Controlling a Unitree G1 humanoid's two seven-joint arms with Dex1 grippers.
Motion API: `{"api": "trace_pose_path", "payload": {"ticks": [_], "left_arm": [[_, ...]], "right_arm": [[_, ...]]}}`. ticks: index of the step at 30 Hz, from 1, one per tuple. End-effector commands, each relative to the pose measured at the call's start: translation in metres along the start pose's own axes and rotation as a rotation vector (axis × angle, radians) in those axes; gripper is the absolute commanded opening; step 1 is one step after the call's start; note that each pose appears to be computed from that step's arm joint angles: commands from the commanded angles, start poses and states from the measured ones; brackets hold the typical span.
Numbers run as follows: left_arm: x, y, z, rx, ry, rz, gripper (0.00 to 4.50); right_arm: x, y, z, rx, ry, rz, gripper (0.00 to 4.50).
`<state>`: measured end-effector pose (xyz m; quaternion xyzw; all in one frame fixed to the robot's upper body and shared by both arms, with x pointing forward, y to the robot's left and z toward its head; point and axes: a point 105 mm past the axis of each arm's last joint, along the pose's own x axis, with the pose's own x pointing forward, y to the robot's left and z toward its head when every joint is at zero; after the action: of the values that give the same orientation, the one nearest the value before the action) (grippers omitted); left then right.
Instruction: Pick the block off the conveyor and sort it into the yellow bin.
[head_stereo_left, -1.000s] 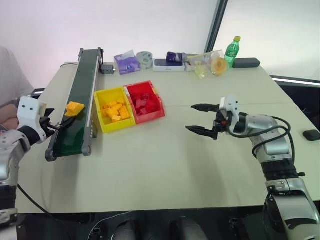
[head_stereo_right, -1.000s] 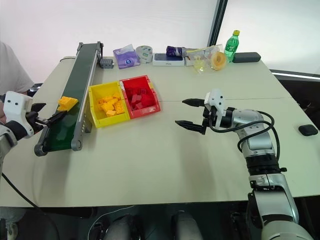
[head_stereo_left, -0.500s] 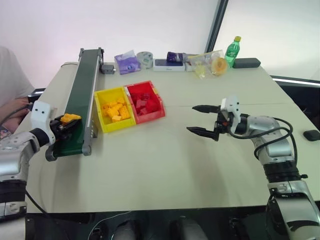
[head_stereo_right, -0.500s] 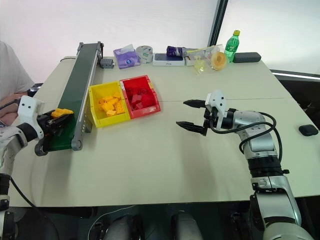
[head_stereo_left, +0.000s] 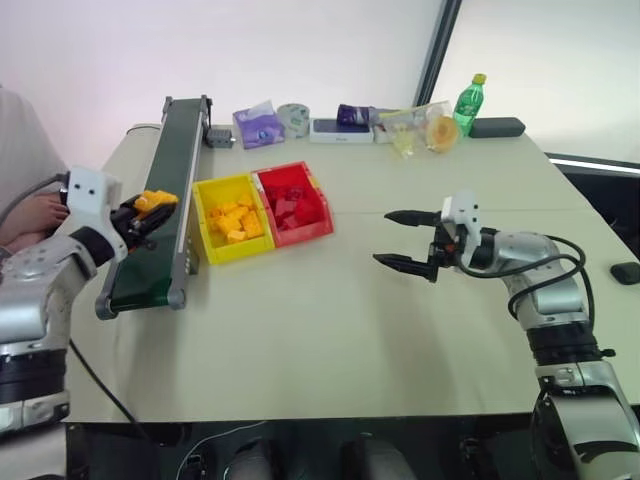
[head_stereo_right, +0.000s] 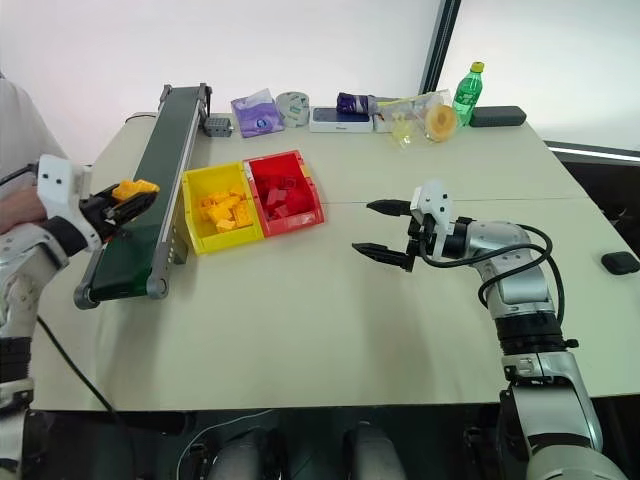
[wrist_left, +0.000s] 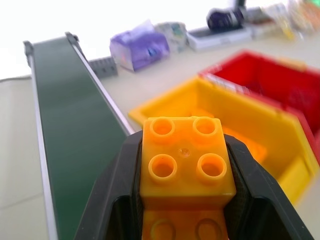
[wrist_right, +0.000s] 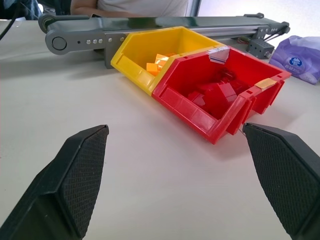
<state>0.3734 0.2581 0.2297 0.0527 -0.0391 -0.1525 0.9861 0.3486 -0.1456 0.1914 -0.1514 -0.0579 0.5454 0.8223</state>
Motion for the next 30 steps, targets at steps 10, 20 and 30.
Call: {"api": "trace_pose_path", "payload": {"ticks": [10, 20, 30], "left_arm": [[0.066, -0.011, -0.013, -0.025, -0.004, 0.145, 1.38], [0.072, -0.016, -0.015, -0.044, -0.033, 0.122, 4.49], [0.037, -0.013, 0.014, -0.014, -0.139, 0.059, 4.49]], "right_arm": [[-0.003, -0.004, 0.016, -0.050, -0.046, -0.029, 4.50], [-0.004, -0.003, 0.017, -0.044, -0.055, -0.037, 4.50], [-0.006, -0.003, 0.016, -0.048, -0.046, -0.039, 4.50]]}}
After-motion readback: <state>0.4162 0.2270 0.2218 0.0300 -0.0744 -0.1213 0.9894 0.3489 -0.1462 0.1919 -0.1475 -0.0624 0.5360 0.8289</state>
